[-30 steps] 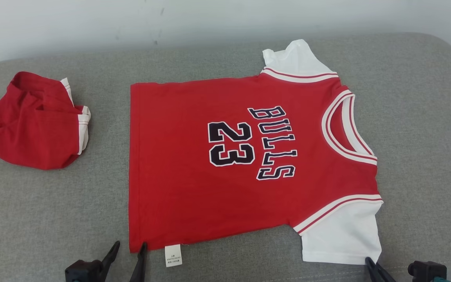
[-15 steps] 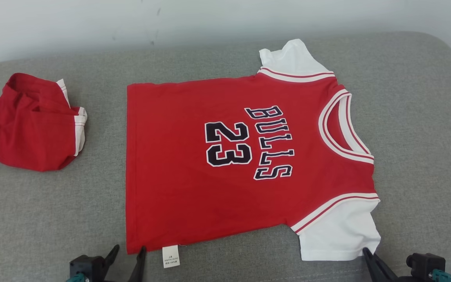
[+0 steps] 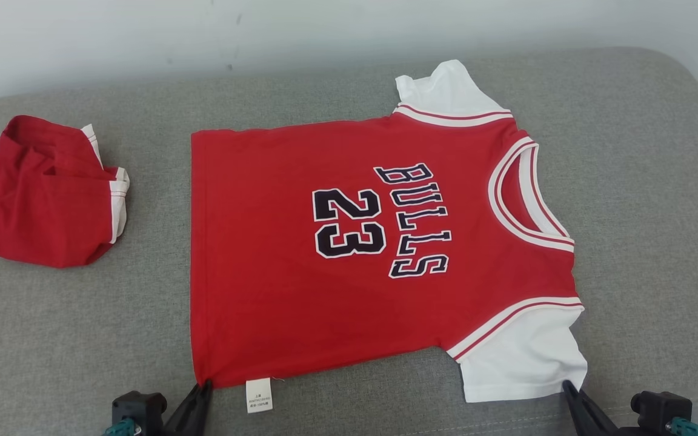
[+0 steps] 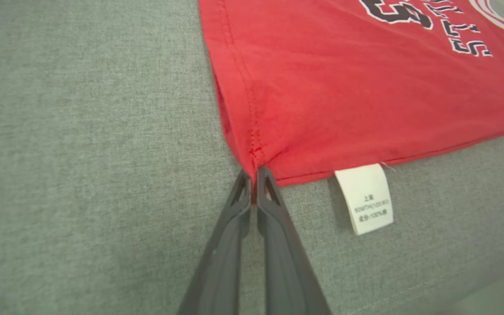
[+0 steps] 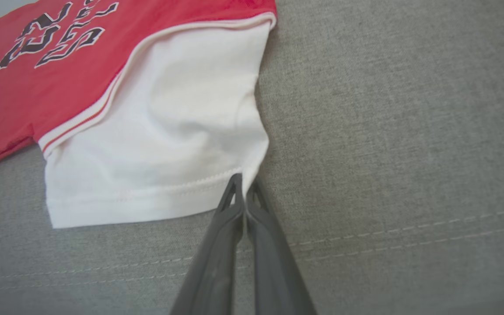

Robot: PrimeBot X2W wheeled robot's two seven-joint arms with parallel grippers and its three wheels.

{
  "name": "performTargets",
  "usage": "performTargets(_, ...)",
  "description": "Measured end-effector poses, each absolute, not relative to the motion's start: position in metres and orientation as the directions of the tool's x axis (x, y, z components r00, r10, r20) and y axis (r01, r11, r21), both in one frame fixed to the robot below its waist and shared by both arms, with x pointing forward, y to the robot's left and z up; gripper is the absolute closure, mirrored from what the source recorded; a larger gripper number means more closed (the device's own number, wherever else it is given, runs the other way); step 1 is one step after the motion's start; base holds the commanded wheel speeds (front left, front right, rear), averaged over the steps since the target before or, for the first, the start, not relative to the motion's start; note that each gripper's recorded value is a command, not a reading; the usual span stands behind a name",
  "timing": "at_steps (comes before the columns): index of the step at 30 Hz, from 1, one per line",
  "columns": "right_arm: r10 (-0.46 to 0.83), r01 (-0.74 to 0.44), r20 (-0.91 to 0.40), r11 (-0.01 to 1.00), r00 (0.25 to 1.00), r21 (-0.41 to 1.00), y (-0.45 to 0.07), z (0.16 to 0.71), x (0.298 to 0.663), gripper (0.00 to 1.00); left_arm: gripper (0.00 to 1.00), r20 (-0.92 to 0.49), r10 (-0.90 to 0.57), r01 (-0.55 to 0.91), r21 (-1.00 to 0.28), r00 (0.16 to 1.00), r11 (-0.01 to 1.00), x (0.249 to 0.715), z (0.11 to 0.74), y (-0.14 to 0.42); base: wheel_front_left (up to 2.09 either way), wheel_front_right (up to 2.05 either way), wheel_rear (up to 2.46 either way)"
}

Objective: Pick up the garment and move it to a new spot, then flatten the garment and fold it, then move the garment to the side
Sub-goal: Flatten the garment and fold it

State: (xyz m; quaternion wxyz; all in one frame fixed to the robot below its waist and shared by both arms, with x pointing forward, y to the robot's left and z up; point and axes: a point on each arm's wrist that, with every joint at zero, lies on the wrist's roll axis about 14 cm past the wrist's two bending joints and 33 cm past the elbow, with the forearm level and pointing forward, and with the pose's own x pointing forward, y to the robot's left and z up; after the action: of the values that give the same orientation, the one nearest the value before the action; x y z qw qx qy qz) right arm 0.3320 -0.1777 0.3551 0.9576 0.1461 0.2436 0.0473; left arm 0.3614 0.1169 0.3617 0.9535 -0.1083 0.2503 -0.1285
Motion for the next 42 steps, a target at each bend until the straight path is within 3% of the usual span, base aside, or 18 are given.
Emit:
performTargets(16, 0.152, -0.047, -0.271, 0.933, 0.95, 0.357, -0.179, 0.405, 0.358, 1.0, 1.0, -0.351, -0.292, 0.186, -0.306, 0.89, 0.934, 0.374, 0.387, 0.12, 0.0, 0.0, 0.0)
performTargets(29, 0.103, -0.037, -0.091, 0.841, 0.991, 0.54, -0.178, 0.455, 0.386, 1.0, 1.0, -0.27, -0.327, 0.225, -0.349, 0.906, 0.91, 0.39, 0.411, 0.107, 0.0, 0.0, 0.0)
performTargets(42, 0.075, -0.059, -0.001, 0.799, 0.997, 0.599, -0.177, 0.481, 0.443, 1.0, 1.0, -0.213, -0.345, 0.257, -0.354, 0.914, 0.899, 0.442, 0.432, 0.1, 0.0, 0.0, 0.0)
